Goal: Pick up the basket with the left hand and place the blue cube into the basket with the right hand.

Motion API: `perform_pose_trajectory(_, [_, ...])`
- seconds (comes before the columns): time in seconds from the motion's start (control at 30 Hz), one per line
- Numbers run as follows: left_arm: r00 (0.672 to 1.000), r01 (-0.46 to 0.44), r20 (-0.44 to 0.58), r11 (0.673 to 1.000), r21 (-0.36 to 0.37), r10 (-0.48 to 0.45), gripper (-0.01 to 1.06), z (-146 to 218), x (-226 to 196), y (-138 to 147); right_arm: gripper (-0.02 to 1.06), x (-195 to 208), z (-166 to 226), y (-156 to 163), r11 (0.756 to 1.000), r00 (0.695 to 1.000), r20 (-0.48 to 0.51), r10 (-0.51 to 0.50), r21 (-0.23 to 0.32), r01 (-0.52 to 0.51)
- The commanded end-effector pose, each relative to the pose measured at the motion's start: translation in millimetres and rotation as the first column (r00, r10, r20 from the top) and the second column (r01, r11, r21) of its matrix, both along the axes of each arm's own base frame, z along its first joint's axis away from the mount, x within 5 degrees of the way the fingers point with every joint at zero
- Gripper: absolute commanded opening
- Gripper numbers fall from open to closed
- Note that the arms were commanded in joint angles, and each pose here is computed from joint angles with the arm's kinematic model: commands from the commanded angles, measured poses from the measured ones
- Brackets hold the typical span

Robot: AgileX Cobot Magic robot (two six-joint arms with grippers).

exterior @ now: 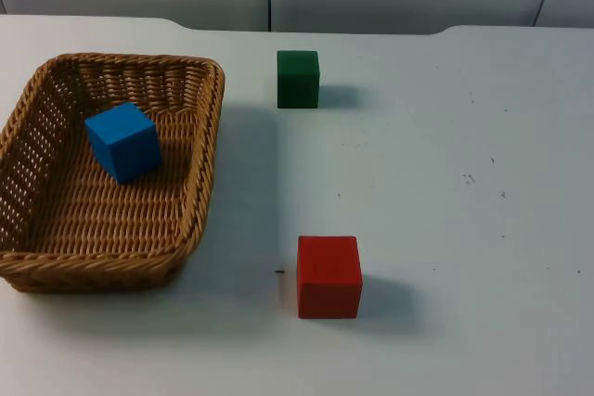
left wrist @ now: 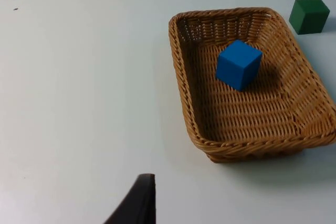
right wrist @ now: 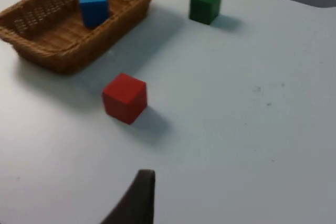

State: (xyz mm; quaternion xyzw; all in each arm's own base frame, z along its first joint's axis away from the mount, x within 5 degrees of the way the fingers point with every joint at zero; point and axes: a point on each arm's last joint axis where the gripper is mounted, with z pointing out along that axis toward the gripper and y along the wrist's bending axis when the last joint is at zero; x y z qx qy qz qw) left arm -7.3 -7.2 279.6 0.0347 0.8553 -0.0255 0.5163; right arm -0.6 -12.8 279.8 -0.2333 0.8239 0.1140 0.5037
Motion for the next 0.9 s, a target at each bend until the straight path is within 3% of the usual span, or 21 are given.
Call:
perform_pose_trajectory(0.0, [1.000,0.006,0.010,1.000,-0.013,-0.006,1.05,0.0,0.1,-0.7,1.05,0.1,-1.5,0.8,0.998,0.998,0.009,-0.058,-0.002,0.058])
perform_pose_trajectory(0.1, [1.000,0.006,0.010,1.000,-0.013,-0.006,1.05,0.0,0.1,-0.7,1.05,-0.9,-1.5,0.9,0.991,0.991,0.009,-0.134,-0.002,0.134])
perform_pose_trajectory(0.2, [1.000,0.006,0.010,1.000,-0.013,-0.006,1.05,0.0,0.1,-0.7,1.05,-2.1,-1.4,0.0,0.958,0.958,0.007,-0.287,0.006,0.287])
perform_pose_trajectory(0.23, [1.000,0.006,0.010,1.000,-0.013,-0.006,1.05,0.0,0.1,-0.7,1.05,-2.1,-1.4,0.0,0.958,0.958,0.007,-0.287,0.006,0.287])
perform_pose_trajectory(0.37, [1.000,0.006,0.010,1.000,-0.013,-0.006,1.05,0.0,0.1,-0.7,1.05,-4.3,-1.5,2.1,0.909,0.909,0.010,-0.416,-0.003,0.416])
perform_pose_trajectory(0.4, [1.000,0.006,0.010,1.000,-0.013,-0.006,1.05,0.0,0.1,-0.7,1.05,-4.3,-1.5,2.1,0.909,0.909,0.010,-0.416,-0.003,0.416])
perform_pose_trajectory(0.53, [1.000,0.006,0.010,1.000,-0.013,-0.006,1.05,0.0,0.1,-0.7,1.05,-5.7,-1.7,6.2,0.867,0.868,0.017,-0.497,-0.021,0.497])
perform_pose_trajectory(0.67, [1.000,0.006,0.010,1.000,-0.013,-0.006,1.05,0.0,0.1,-0.7,1.05,-6.1,-1.8,7.8,0.840,0.841,0.018,-0.541,-0.026,0.542])
perform_pose_trajectory(0.87, [1.000,0.006,0.010,1.000,-0.013,-0.006,1.05,0.0,0.1,-0.7,1.05,-6.1,-1.8,9.4,0.832,0.833,0.021,-0.554,-0.033,0.554])
